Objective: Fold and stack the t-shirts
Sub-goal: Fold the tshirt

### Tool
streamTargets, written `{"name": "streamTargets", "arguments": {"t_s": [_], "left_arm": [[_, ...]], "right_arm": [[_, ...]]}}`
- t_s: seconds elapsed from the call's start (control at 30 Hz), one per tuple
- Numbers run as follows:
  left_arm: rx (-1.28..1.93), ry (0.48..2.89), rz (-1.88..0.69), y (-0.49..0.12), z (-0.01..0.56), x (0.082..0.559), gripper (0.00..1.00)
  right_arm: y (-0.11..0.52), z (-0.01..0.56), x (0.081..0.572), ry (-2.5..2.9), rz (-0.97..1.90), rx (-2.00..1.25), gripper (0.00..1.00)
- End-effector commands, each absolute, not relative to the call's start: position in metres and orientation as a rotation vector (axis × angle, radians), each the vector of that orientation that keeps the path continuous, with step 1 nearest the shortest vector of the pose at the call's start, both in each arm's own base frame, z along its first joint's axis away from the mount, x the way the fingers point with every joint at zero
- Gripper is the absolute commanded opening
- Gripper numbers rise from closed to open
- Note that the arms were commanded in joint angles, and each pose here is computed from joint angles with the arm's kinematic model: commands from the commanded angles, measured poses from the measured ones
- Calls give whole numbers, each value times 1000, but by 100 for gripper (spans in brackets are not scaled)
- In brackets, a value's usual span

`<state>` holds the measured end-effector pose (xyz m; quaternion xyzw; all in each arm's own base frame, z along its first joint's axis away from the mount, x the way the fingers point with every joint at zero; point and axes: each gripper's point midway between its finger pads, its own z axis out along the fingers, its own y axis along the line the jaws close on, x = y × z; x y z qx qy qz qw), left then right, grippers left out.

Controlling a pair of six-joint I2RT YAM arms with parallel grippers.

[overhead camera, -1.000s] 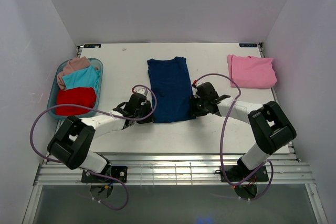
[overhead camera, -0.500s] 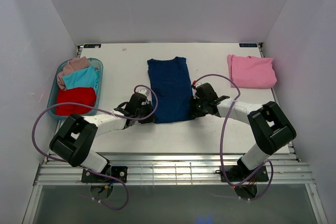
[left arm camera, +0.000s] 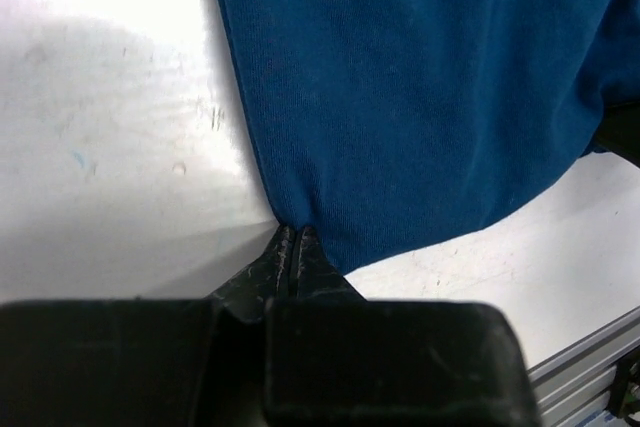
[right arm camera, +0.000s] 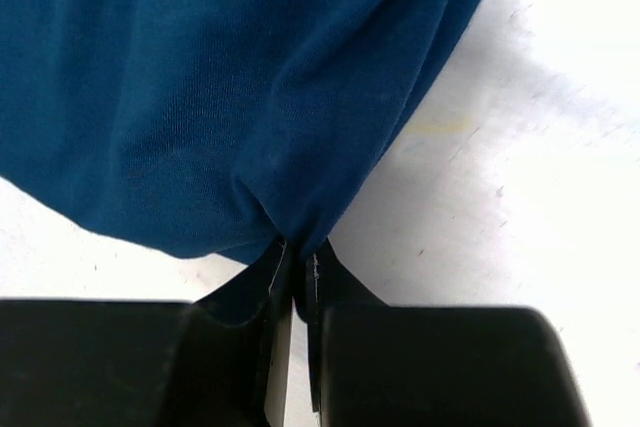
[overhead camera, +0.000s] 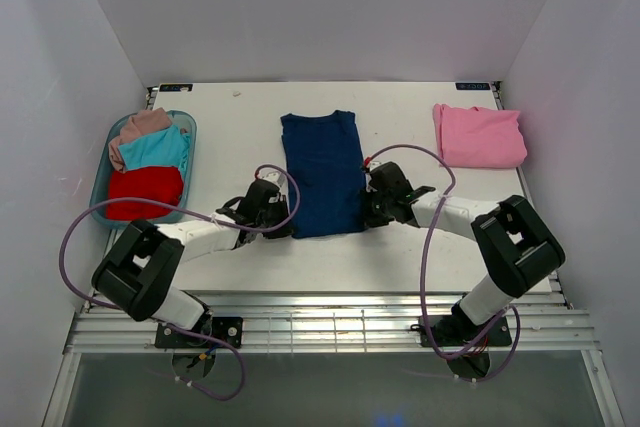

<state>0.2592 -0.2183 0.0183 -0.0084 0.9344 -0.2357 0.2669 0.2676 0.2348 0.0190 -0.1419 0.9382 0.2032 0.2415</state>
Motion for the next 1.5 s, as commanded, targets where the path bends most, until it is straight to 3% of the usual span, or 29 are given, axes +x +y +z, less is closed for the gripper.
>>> {"name": "streamTargets", "arguments": {"t_s": [0.0, 0.27, 0.47, 0.63, 0.77, 1.17, 1.47], "left_arm": [[12, 2705, -452, -185, -10, 209, 0], [-35, 2750, -445, -173, 10, 167, 0], [-71, 2622, -507, -185, 62, 174, 0], [-78, 2408, -604, -206, 137, 209, 0], [-48, 2305, -598, -221, 167, 239, 0], [7, 2153, -415, -228, 170, 313, 0], [14, 2113, -385, -235, 170, 358, 0]], "right_arm": [[207, -13, 206, 2774, 429, -484, 8], [191, 17, 151, 2786, 419, -466, 8], [194, 65, 141, 2698, 455, -399, 8], [211, 122, 173, 2546, 469, -364, 8], [214, 130, 196, 2501, 380, -364, 8], [217, 135, 281, 2392, 54, -315, 8], [218, 158, 327, 2332, -23, -300, 8]]}}
